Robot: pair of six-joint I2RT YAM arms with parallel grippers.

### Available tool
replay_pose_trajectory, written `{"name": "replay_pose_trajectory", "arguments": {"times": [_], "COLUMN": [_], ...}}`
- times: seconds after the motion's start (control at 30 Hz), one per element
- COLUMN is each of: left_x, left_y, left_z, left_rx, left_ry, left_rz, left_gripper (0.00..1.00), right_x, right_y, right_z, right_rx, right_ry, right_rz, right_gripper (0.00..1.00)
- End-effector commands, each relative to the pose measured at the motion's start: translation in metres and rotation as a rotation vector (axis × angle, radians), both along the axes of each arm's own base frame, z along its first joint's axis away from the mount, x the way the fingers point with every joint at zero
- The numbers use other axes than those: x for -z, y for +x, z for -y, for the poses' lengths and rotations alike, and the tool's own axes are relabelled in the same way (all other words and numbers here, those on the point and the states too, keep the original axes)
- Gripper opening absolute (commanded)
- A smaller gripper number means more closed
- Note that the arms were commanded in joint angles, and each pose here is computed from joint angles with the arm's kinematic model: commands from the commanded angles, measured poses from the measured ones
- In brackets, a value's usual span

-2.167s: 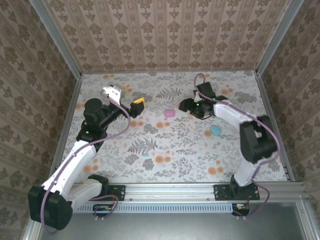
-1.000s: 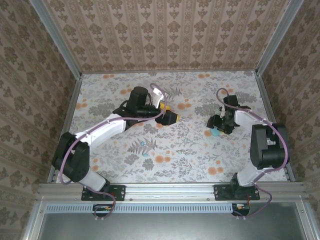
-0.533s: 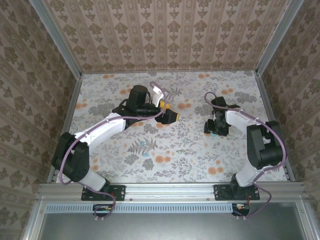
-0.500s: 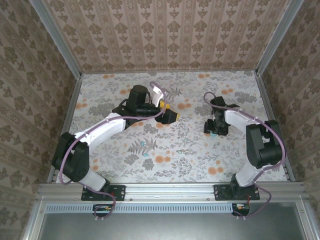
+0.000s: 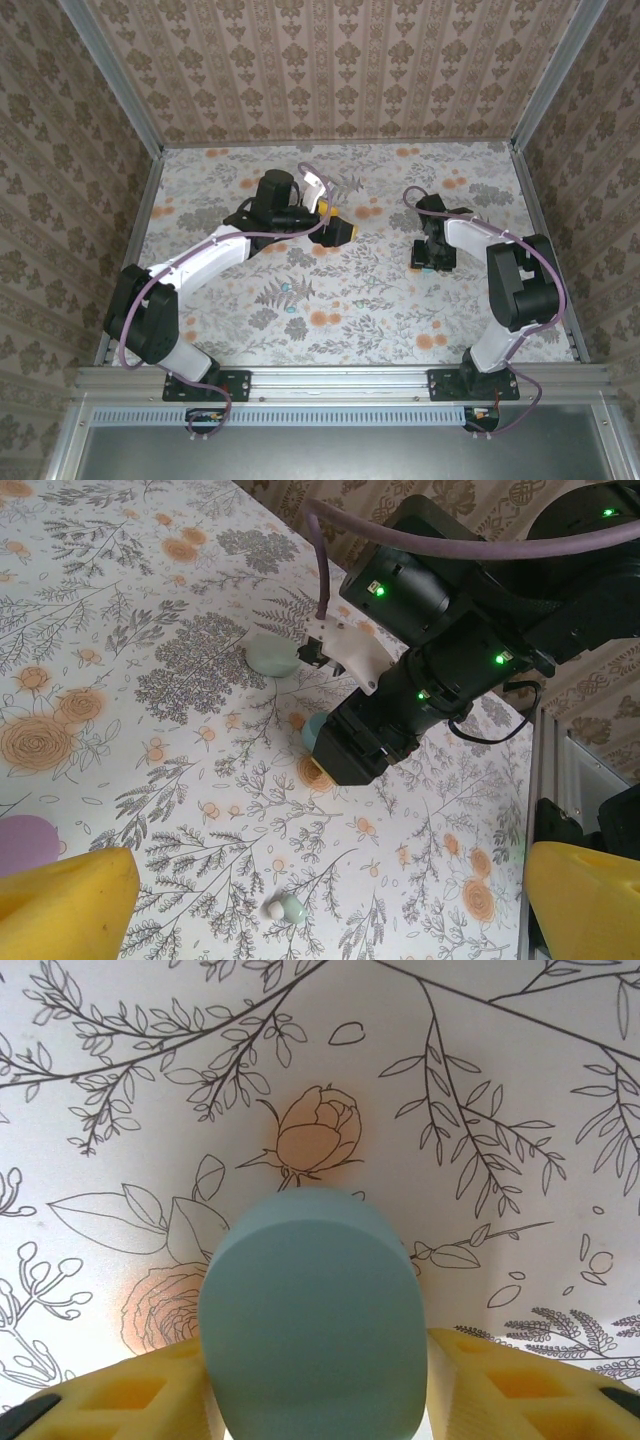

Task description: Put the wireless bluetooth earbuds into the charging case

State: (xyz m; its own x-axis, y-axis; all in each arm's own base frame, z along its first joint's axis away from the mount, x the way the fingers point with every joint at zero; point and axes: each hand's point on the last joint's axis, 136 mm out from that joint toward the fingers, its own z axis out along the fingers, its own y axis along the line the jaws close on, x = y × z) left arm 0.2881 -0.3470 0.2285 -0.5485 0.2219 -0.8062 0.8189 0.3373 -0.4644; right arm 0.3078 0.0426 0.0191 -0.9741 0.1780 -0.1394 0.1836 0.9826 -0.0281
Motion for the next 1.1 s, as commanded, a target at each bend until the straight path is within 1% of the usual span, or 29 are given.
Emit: {"name": "replay_pose_trajectory", "arguments": {"times": [0.0,0.3,0.43,0.6,0.77,0.9,1.0,1.07], "left_x": [-0.014,-0.014,-0.015,-0.016,-0.016,-0.017,-0.017,-0.016], "left_y": [0.001,0.001,0.001,0.001,0.001,0.001,0.003,0.009], "left_z": [-0.006,-0.006,-0.005,-0.004,-0.004,-0.004,-0.006,-0.009], "left_rx": [-0.009,-0.009,-0.005,-0.002,-0.003,-0.006,-0.019,-0.046], "left_ry": [-0.013,-0.018,-0.022,-0.025,-0.025,-0.026,-0.026,-0.028], "left_rz": [0.035,0.028,0.027,0.029,0.024,0.025,0.021,0.005], "left_gripper": [1.00,1.00,1.00,1.00,1.00,1.00,1.00,1.00], "right_x": [0.000,-0.001,-0.002,-0.002,0.000,0.002,-0.005,-0.018], "right_y": [0.001,0.003,0.004,0.007,0.009,0.008,0.009,0.013], "right_z": [0.004,0.005,0.007,0.009,0.006,0.005,-0.002,-0.011], "right_rx": [-0.013,-0.030,-0.034,-0.047,-0.057,-0.053,-0.068,-0.096], "right_ry": [-0.034,-0.044,-0.058,-0.067,-0.054,-0.053,-0.019,0.013], "right_rz": [-0.011,-0.006,-0.002,0.004,0.005,-0.003,0.041,0.100], "right_gripper": [0.55,0.51,0.54,0.56,0.53,0.46,0.44,0.40]}}
